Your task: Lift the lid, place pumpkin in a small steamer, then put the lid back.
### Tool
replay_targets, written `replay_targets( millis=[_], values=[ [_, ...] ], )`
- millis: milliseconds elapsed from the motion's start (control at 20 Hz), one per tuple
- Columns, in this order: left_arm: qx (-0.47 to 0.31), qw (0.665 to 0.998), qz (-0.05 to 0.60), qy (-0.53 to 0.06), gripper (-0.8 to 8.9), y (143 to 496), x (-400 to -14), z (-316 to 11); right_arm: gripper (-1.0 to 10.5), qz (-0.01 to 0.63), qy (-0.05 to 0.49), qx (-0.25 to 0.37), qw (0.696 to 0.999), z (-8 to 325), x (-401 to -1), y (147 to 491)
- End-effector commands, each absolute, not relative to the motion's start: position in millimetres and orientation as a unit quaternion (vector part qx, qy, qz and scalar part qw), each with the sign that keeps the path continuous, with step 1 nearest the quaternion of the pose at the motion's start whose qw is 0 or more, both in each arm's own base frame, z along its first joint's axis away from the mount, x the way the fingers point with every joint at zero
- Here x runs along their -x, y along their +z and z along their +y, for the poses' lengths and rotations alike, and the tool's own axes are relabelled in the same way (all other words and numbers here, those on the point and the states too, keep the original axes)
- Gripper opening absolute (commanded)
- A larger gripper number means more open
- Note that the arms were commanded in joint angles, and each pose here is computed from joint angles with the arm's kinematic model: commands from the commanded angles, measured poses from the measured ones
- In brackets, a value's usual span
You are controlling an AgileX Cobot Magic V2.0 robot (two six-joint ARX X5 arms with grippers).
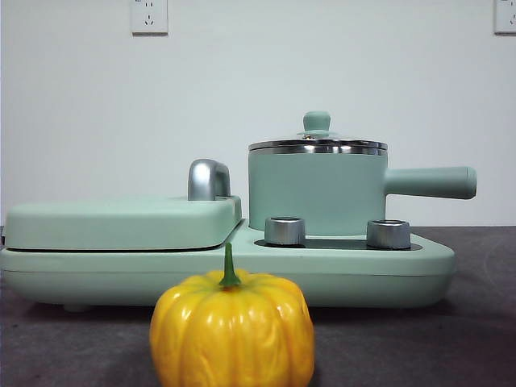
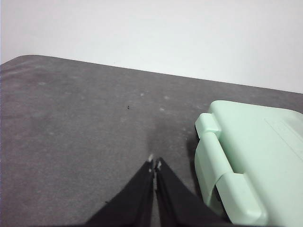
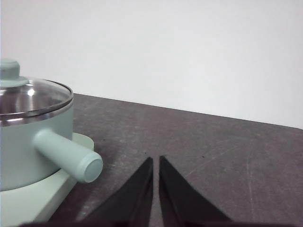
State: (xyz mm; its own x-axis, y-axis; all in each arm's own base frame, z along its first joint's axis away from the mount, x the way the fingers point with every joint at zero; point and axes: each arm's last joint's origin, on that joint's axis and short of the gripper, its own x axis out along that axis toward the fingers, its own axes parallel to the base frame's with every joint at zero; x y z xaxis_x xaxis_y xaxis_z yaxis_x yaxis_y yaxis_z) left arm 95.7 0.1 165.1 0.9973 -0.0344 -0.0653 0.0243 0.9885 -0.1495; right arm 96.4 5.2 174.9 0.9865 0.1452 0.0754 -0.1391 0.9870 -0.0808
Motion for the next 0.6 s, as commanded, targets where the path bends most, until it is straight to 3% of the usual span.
replay_targets(
  millis=[50,350,600],
  values=[
    [0.077,0.996,0.037,-0.013,0.07,159.7,-96.9,0.3,0.2,-0.044,0.072,0.032,0.996,5.4,-96.5,174.6],
    [0.089,0.995,0.037,-0.013,0.07,159.9,-96.9,0.2,0.2,-0.043,0.072,0.031,0.996,5.4,-96.5,174.6],
    [0.202,0.979,0.036,-0.010,0.07,160.3,-97.0,0.2,0.2,-0.052,0.072,-0.030,0.996,5.2,-96.3,177.1]
  ],
)
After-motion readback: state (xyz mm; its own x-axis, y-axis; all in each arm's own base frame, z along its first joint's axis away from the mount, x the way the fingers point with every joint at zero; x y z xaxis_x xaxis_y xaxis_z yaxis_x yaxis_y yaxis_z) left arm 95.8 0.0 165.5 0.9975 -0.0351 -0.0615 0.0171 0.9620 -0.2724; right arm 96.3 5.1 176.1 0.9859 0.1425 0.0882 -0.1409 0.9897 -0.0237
